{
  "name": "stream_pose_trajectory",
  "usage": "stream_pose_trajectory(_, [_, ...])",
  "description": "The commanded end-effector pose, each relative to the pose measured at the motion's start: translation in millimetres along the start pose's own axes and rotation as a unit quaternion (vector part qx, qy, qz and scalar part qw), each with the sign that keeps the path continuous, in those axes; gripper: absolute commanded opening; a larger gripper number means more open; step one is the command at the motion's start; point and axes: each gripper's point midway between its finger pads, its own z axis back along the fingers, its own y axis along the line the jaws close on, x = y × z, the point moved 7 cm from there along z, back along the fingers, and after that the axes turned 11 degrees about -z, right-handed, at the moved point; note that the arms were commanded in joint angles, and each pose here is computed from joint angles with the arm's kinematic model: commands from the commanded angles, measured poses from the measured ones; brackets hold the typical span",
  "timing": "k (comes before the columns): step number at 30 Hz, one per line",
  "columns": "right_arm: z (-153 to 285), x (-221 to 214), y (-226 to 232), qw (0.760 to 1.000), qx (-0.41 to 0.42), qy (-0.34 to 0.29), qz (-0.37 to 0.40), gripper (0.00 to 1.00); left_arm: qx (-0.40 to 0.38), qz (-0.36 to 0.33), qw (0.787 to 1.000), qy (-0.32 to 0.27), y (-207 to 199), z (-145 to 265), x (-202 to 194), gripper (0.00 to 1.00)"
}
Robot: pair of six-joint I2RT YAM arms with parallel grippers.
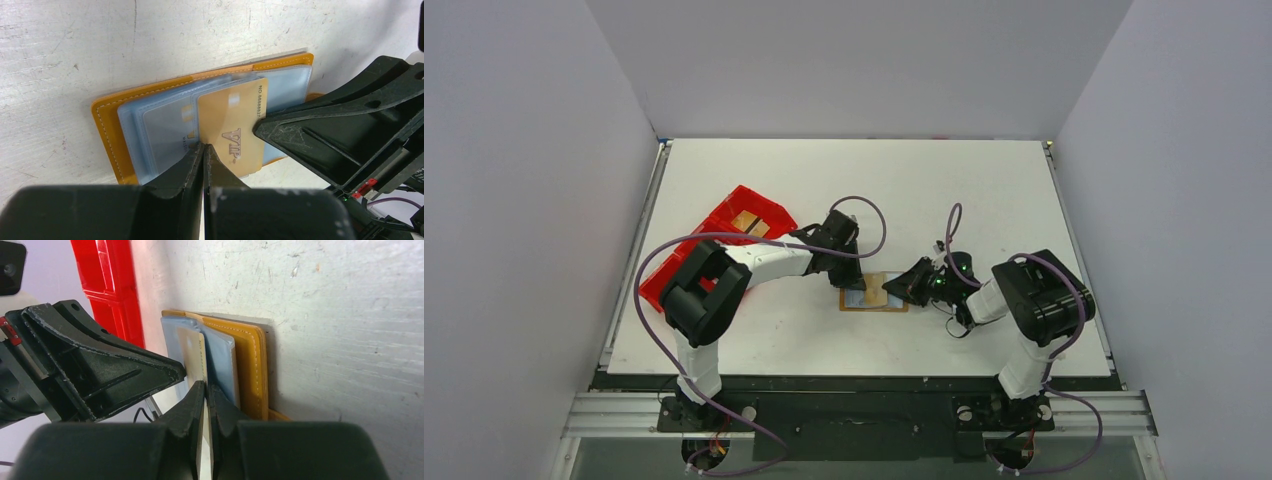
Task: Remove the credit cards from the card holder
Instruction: Remove the credit card from the card holder.
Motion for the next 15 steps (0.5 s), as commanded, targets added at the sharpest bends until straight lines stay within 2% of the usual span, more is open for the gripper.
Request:
stream_pose_trajectory(1, [1.4,3.2,-2.6,1.0,0.011,-0.016,0.0,0.04,0.109,0.0,0.993,0.05,49.3,-20.9,-27.6,0.0])
stream_pose_trajectory(6, [0.6,3.0,-1.6,0.999,0.025,-0.015,-0.012,0.06,0.108,0.0,0.993,0.049,48.5,-20.3,-27.4,0.0])
stream_pose_trajectory(15, [2.3,2.2,-0.2,0.998,0.045,-0.019,-0.025,0.03,0.108,0.001,0.993,0.05,49.2,-20.6,-27.6,0.0])
